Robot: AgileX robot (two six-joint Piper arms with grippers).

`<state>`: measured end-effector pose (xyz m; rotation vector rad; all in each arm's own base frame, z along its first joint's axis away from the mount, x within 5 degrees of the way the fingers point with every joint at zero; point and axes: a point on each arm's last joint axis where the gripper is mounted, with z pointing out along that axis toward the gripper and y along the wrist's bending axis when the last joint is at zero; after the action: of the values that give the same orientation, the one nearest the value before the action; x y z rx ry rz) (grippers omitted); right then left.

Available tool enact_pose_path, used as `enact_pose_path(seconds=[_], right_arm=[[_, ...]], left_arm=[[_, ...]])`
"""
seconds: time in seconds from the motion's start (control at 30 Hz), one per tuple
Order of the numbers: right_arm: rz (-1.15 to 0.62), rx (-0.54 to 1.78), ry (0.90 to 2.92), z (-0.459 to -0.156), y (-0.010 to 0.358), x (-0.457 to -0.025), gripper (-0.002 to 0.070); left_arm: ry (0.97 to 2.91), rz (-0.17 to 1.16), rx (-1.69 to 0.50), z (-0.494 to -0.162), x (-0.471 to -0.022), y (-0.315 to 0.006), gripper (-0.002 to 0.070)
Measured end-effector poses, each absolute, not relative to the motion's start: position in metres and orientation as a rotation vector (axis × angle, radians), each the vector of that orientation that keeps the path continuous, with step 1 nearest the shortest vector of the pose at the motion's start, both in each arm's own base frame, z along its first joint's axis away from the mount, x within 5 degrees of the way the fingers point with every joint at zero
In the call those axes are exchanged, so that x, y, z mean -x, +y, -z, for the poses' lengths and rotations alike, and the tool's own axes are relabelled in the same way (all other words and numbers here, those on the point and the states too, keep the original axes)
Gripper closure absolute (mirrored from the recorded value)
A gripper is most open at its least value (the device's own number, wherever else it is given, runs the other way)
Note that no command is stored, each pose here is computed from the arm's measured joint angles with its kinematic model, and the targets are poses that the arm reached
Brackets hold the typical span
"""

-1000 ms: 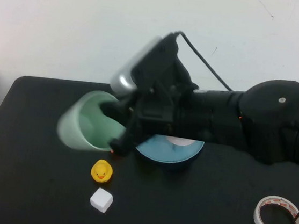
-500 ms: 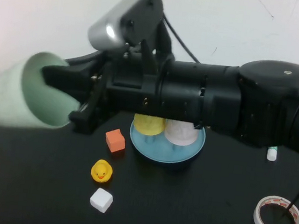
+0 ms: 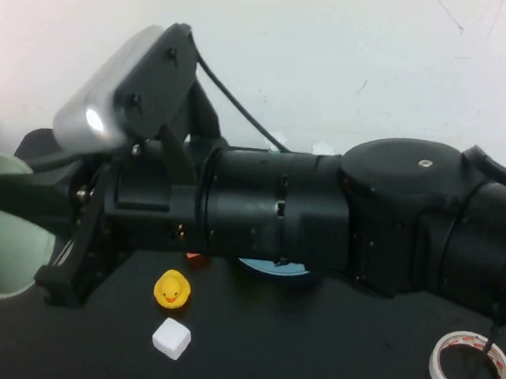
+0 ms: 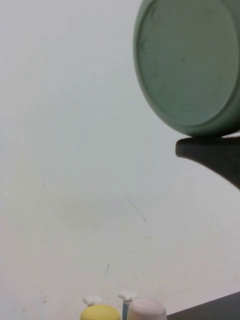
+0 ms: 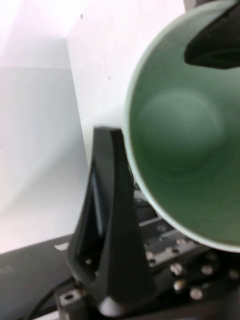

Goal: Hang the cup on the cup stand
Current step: Adjust the cup with two arms, then place the cup on the cup holder

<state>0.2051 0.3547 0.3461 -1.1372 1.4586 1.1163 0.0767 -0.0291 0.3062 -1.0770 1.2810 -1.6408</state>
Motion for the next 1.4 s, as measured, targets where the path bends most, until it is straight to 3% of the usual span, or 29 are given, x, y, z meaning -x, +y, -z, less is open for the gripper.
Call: enact_pose_path(seconds=[0.5, 0.57, 0.77, 0.83, 1.4], right_arm=[[-1.210, 1.197, 1.444, -0.337, 0.362, -0.198, 0.0642], [-1.219, 1.197, 1.447, -0.337, 0.362, -0.197, 0.0600], [-1.249, 1.233, 1.476, -0.332, 0.364, -0.194, 0.0370], [-1.228, 1.274, 1.485, -0.331, 0.362, -0.192, 0.0330], [-1.009, 1.598, 1.555, -0.349, 0.320, -0.175, 0.0304]], left_arm=[[1.288, 1.589, 1.042, -0.306, -0.077, -0.028, 0.0090], [1.309, 1.538, 0.987, -0.306, -0.077, -0.028, 0.0094], [1.373, 1.384, 0.810, -0.306, -0.077, -0.029, 0.0103], [1.385, 1.353, 0.774, -0.306, -0.077, -0.029, 0.0111], [1.324, 0.839, 0.259, -0.356, -0.067, -0.026, 0.0118]])
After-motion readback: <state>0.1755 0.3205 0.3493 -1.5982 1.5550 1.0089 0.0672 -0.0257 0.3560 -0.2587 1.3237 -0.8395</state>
